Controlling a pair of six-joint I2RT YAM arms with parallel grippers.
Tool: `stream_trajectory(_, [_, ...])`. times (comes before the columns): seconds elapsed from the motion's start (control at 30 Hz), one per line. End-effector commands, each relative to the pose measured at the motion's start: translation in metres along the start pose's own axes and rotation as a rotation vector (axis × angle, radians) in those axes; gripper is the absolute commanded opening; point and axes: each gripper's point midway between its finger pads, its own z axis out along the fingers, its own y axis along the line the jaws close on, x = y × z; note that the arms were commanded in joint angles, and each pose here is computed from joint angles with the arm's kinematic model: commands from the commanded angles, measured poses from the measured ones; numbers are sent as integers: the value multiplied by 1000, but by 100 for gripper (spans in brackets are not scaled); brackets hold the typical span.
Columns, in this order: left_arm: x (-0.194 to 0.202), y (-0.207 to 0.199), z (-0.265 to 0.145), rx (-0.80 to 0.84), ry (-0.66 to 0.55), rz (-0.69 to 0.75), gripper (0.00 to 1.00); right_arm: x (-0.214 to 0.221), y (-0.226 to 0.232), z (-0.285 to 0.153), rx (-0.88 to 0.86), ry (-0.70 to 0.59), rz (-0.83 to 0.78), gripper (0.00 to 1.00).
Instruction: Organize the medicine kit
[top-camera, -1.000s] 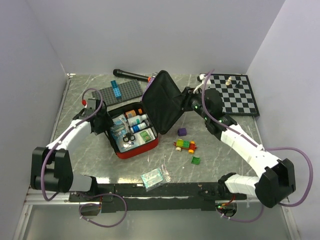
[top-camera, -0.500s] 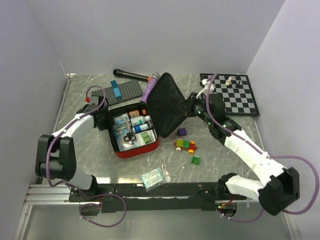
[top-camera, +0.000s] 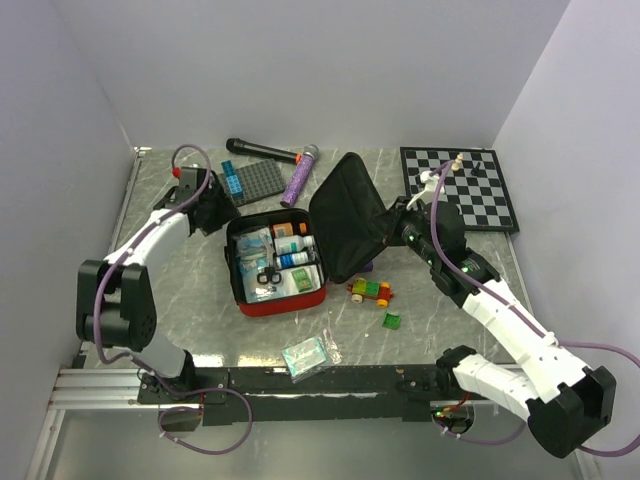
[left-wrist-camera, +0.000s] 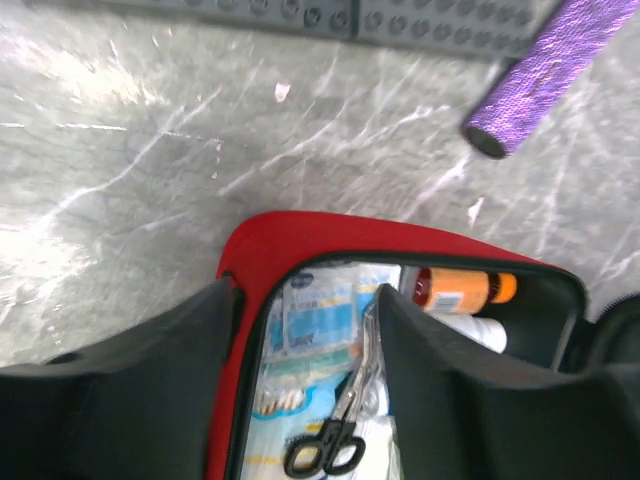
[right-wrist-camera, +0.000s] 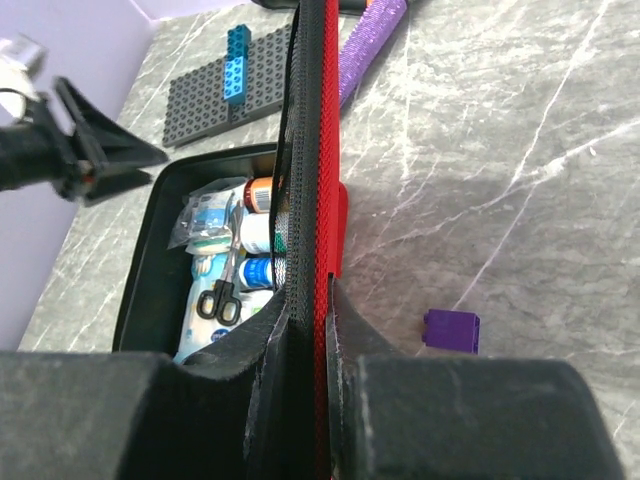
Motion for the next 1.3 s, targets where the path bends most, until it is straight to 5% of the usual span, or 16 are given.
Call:
stream_trajectory(0.0, [-36,-25,-69,90,-175,11,71,1,-1,-10,1,-1,-9,0])
stream_trajectory(0.13, [23,-72,-122,240,-221,231,77,7,-3,-12,-3,1,-8,0])
stream_trajectory(0.27, [138,-92,-143,311,-29,405,79,12,-3,-12,-12,18,-6,5])
stream_trajectory(0.47, [238,-83,-159,364,157,515,96,14,1,-15,-33,29,-6,34])
stream_trajectory(0.63, [282,-71,-157,304,233,662,96,12,8,-18,-62,38,-7,44])
stream_trajectory(0.9, [326,-57,-147,346,337,811,99,15,8,-20,-66,50,-1,47])
stream_trajectory(1.07, [343,-64,-137,399,366,861,86,15,10,-20,-70,54,-3,47])
stream_trajectory(1.27, [355,-69,-131,415,405,957,85,16,10,-19,-74,65,-1,48])
